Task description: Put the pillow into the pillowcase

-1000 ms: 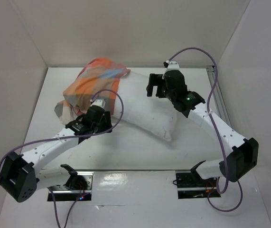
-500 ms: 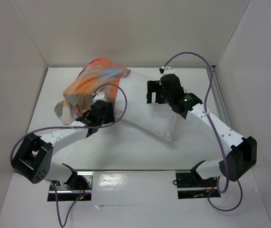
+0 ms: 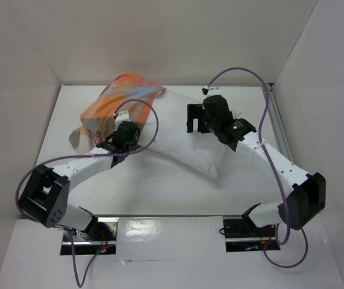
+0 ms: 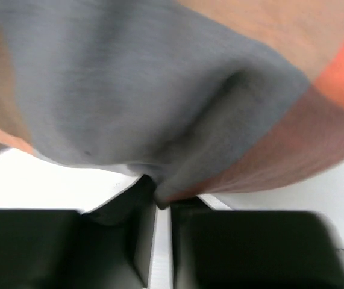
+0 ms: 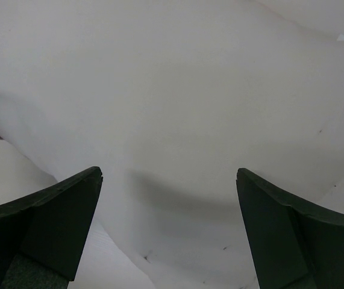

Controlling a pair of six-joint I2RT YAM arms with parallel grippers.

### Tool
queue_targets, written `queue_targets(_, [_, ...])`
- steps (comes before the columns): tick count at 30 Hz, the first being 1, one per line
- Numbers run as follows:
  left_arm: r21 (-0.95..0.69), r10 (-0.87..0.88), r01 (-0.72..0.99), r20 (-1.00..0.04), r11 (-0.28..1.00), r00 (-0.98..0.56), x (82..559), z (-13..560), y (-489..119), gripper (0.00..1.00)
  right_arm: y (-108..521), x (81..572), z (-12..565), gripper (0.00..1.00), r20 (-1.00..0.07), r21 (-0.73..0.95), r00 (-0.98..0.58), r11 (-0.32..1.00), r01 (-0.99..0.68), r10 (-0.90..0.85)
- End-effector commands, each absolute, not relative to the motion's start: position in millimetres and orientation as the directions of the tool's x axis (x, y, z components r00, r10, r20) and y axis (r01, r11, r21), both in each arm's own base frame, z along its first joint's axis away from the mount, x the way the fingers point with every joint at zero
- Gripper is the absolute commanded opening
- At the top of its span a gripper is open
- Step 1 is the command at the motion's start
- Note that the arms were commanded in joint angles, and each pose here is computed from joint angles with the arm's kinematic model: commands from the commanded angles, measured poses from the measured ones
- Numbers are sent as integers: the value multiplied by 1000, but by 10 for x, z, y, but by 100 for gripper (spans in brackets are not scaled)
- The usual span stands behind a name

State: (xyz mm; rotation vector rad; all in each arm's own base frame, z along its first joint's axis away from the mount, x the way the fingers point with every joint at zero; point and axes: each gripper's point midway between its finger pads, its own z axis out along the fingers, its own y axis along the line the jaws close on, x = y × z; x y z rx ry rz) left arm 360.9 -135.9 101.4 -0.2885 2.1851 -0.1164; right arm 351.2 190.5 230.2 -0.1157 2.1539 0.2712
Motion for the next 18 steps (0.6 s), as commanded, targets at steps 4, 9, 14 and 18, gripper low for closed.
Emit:
queue_targets(4, [-239,-303,-190,-811,952,-500,3627,1428,-1281,5,1878,3458,2205,100,-794,83,-604,973,-216,-66])
queue_targets(9, [-340,-289,-7,-786,940,-546,3499,1738,-1603,0,1478,3301,1971,100,-720,-56,-688,996,-75,-93])
queue_targets(14, [-425,-214,222,-761,878,-613,3421,2002,-2160,0,1669,2992,1747,100,-678,111,-735,984,-142,-30])
queue_targets(18, [-477,-157,342,-737,810,-658,3488,2119,-2595,0,2237,2962,1578,64,-673,348,-739,887,-303,12])
